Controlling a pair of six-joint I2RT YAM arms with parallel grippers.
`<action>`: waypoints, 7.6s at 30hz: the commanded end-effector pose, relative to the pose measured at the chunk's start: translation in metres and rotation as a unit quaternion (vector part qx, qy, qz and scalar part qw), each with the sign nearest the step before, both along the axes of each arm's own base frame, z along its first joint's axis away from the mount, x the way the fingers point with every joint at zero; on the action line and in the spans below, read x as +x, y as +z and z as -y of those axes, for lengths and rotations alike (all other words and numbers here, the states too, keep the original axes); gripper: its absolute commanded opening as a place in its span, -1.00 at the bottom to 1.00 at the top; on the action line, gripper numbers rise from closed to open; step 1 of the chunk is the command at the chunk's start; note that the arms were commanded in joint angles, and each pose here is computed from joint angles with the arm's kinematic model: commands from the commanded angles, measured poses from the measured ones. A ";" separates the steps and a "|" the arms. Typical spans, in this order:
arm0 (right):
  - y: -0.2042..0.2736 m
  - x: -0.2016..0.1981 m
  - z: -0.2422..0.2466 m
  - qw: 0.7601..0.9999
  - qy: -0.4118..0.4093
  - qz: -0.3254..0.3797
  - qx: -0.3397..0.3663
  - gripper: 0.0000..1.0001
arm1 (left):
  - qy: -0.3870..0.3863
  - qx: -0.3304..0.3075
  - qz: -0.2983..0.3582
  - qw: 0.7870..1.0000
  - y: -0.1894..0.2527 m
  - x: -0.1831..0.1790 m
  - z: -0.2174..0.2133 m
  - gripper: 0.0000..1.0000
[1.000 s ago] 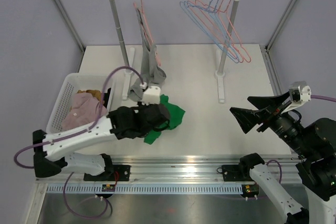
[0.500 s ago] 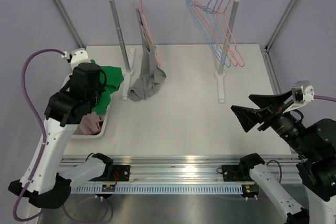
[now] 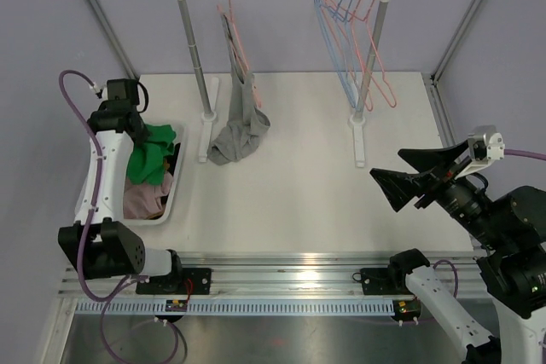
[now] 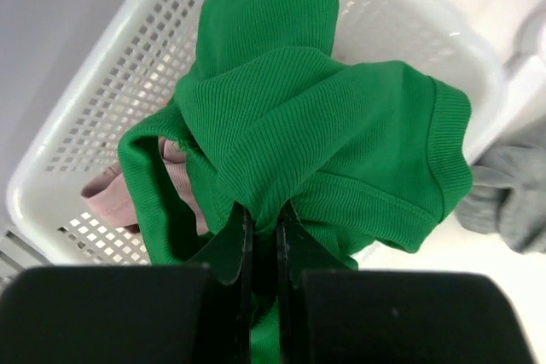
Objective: Remove the tank top from the hanger
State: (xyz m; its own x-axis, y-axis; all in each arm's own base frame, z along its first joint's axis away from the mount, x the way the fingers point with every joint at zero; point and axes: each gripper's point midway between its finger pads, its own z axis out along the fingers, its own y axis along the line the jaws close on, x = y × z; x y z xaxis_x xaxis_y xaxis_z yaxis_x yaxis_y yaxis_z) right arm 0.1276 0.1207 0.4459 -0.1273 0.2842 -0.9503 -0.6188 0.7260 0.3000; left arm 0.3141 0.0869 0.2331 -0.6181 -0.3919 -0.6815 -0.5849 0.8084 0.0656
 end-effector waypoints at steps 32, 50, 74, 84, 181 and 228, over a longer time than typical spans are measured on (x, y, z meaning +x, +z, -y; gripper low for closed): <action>0.025 0.144 -0.100 0.984 0.120 -0.103 0.086 0.99 | -0.024 -0.058 0.125 0.990 0.027 -0.019 0.007 0.98; -0.009 0.302 -0.229 0.994 -0.019 -0.069 -0.080 0.77 | -0.193 -0.058 0.218 0.955 0.020 -0.069 0.090 0.98; -0.034 0.359 -0.278 0.989 -0.058 -0.004 -0.134 -0.43 | -0.265 -0.097 0.213 0.936 0.016 -0.068 0.123 0.98; -0.035 0.361 -0.280 0.989 -0.060 -0.003 -0.132 -0.89 | -0.270 -0.098 0.207 0.935 0.013 -0.067 0.125 0.98; -0.090 -0.046 -0.049 0.975 0.185 -0.119 -0.027 -1.00 | -0.293 -0.078 0.346 0.888 0.104 -0.050 0.275 -1.00; 0.050 0.063 -0.064 0.963 0.029 0.154 0.221 -0.99 | -0.548 -0.133 0.087 0.821 -0.087 -0.165 0.399 -0.99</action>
State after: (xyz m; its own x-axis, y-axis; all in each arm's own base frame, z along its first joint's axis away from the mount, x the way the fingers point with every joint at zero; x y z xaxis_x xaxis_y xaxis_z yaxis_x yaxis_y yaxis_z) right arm 0.1812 0.1856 0.4904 0.1985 0.7353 -0.6480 -0.8265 0.4809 0.2925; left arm 0.1229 -0.3257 0.1335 -0.5950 0.2542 -0.7624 0.6543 0.7041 -0.2758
